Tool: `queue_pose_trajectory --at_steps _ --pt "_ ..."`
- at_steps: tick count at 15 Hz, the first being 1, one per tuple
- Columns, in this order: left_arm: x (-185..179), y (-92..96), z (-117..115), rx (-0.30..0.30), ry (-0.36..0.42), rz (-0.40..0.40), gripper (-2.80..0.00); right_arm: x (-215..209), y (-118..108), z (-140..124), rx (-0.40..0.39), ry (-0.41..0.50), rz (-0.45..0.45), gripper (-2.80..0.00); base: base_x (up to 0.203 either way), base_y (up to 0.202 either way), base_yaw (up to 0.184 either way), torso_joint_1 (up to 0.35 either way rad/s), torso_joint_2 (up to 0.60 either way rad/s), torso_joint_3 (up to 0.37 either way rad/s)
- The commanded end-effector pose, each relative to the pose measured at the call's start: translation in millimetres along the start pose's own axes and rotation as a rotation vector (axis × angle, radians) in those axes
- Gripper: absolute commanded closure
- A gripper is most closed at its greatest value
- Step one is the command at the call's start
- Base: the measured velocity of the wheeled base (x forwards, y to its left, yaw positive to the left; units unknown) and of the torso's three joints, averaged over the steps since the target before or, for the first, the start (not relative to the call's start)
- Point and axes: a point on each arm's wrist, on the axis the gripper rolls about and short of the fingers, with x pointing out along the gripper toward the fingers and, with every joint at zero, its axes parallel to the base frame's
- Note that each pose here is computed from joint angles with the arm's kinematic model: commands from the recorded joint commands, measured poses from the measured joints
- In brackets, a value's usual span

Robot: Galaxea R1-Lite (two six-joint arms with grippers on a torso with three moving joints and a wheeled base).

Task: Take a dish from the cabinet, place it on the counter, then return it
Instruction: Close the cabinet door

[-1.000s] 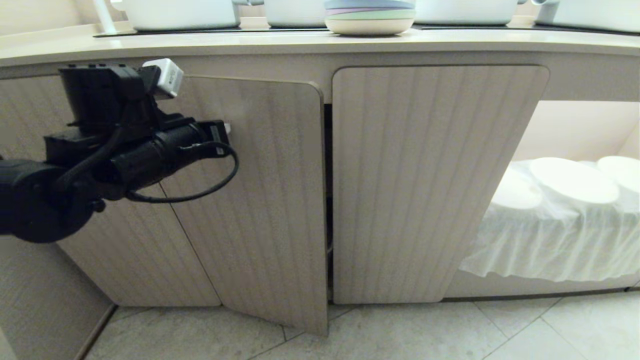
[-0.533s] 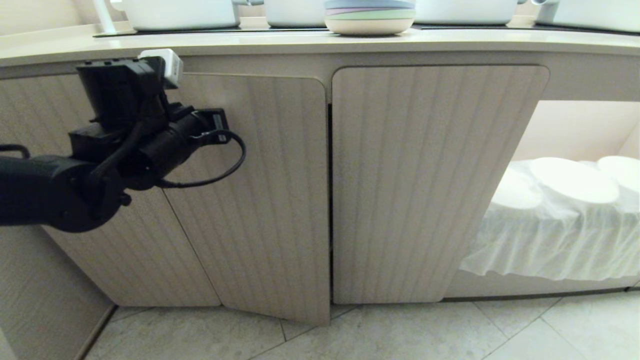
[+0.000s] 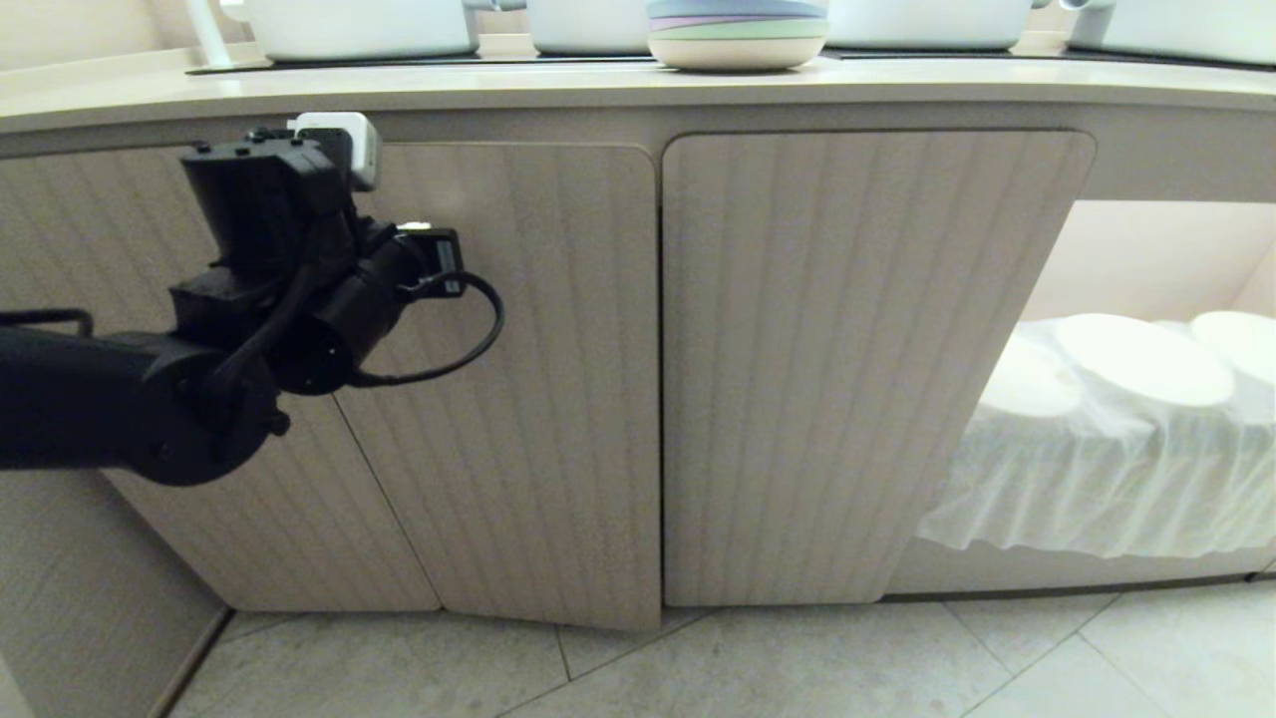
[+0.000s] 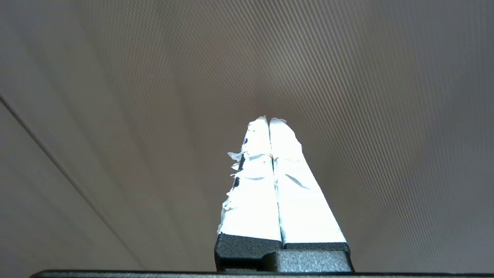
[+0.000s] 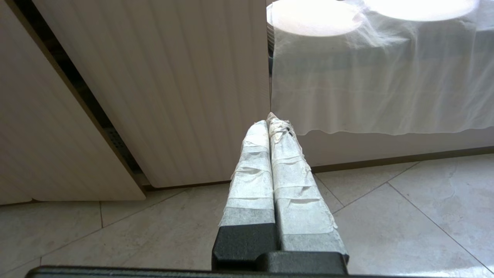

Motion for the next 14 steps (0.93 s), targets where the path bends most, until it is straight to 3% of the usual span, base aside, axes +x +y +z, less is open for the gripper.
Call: queue_pose_trajectory --at_steps 1,7,10,14 --pt "-25 6.4 7 0.012 -0.013 -0.013 0.00 0 0 0 0.001 -0.001 0.000 0.00 0.000 0.000 0.000 0.000 0.00 0.000" --pt "-84 36.3 7 0.054 -0.014 -0.010 0.00 0 0 0 0.001 -0.001 0.000 0.00 0.000 0.000 0.000 0.000 0.00 0.000" --pt "-119 53.7 16 0.078 -0.066 -0.004 0.00 0 0 0 0.001 0.000 0.000 0.00 0.000 0.000 0.000 0.000 0.00 0.000" --pt "-165 76.7 8 0.139 -0.098 0.007 0.00 0 0 0 0.001 -0.001 0.000 0.00 0.000 0.000 0.000 0.000 0.00 0.000"
